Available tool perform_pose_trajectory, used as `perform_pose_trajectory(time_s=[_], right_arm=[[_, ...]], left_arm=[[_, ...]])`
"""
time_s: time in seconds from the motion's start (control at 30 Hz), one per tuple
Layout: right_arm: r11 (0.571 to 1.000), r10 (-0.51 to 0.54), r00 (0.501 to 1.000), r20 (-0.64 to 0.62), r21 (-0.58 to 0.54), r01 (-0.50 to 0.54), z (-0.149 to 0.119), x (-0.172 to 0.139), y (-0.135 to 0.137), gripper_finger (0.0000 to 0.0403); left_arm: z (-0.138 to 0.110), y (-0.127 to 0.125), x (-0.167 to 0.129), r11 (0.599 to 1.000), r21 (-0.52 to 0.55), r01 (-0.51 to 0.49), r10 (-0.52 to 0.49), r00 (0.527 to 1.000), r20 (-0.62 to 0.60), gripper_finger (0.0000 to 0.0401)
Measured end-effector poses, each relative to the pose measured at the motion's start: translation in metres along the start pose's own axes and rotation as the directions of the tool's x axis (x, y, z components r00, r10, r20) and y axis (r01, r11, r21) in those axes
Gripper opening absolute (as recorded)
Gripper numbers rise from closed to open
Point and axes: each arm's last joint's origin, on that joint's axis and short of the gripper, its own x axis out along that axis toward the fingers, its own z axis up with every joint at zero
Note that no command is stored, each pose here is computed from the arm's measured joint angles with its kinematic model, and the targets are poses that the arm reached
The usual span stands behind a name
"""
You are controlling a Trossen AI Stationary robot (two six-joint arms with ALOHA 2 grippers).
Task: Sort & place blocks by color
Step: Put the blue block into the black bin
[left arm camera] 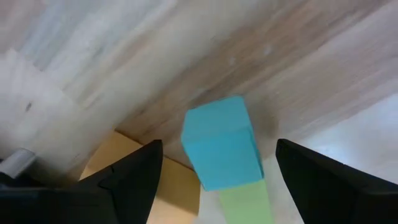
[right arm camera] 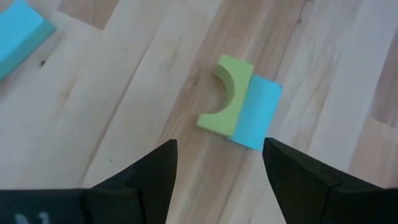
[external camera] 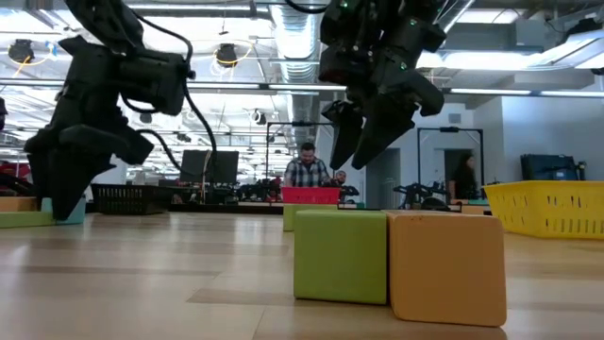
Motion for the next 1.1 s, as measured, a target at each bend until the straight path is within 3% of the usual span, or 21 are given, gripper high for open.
perform_pose_trajectory(time_s=[0.47,1.1], right_arm=[[1.0,-0.001,1.0,-0.001,0.027,0.001,-0.001,0.0,-0.001,0.026],[0.999,0.001,1.0,-0.005,0.047,-0.001,-0.001,0.0,0.0,0.026]], left_arm=[[0.005,-0.005,0.006,0.996,0.089,0.011,-0.011,1.0,0.005,0.0187],[0.017,0.001,0.004,0.99,0.138,0.017,-0.025,0.998,0.059,0.0184]])
